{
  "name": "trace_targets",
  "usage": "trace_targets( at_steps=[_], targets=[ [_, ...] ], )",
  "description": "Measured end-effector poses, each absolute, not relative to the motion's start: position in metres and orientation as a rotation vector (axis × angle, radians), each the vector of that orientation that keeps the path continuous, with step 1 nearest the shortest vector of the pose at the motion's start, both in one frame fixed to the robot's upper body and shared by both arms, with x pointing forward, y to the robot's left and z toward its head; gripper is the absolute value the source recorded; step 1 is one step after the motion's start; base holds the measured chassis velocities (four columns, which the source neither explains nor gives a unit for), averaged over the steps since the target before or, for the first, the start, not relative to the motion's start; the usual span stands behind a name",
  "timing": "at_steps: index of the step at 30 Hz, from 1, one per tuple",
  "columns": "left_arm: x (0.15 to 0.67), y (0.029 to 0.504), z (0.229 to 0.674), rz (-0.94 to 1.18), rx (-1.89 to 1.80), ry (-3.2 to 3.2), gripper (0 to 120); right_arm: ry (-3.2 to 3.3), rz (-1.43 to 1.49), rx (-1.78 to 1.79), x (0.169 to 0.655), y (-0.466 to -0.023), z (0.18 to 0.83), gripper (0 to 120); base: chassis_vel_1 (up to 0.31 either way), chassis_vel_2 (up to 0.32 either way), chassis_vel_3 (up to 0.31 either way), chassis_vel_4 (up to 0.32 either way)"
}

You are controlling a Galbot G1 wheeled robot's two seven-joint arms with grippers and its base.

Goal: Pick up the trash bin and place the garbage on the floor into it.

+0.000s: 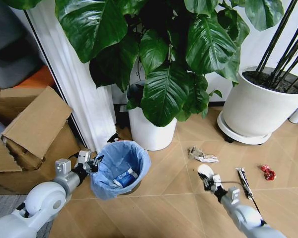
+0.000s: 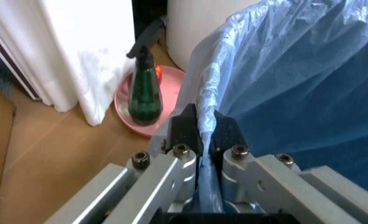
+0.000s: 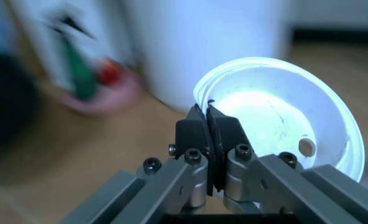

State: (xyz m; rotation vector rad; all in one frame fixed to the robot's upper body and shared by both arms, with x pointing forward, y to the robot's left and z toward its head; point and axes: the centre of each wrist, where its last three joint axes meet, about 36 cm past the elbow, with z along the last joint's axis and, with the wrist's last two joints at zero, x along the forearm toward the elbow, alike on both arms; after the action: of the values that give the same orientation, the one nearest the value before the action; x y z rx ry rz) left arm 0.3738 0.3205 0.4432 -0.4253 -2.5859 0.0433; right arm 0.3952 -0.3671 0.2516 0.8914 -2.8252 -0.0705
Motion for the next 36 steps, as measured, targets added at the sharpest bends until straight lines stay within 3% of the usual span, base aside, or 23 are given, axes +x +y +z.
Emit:
trace_targets(
  at_steps=[5,11,13,31,36],
  targets=[
    [0.377,0.321,0.442,0.046,-0.435,-2.576,0,-2.829,-0.233,1.382,0.433,-0.335,0.274,0,0.0,0.0,0.0,0.0],
    [0.378,0.321,0.44,0.048,-0.444,-2.568,0,-2.774,-0.335,1.626,0.453,-0.299,0.292,0,0.0,0.0,0.0,0.0],
    [0.377,0.32,0.438,0.049,-0.451,-2.562,0,-2.704,-0.409,1.784,0.464,-0.267,0.302,0,0.0,0.0,0.0,0.0],
    [0.379,0.323,0.445,0.063,-0.488,-2.579,0,-2.364,-0.581,2.227,0.499,-0.143,0.332,0,0.0,0.0,0.0,0.0],
    [0.379,0.323,0.449,0.069,-0.492,-2.588,0,-2.35,-0.47,2.176,0.498,-0.146,0.324,16,0.0,0.0,0.0,0.0]
  ],
)
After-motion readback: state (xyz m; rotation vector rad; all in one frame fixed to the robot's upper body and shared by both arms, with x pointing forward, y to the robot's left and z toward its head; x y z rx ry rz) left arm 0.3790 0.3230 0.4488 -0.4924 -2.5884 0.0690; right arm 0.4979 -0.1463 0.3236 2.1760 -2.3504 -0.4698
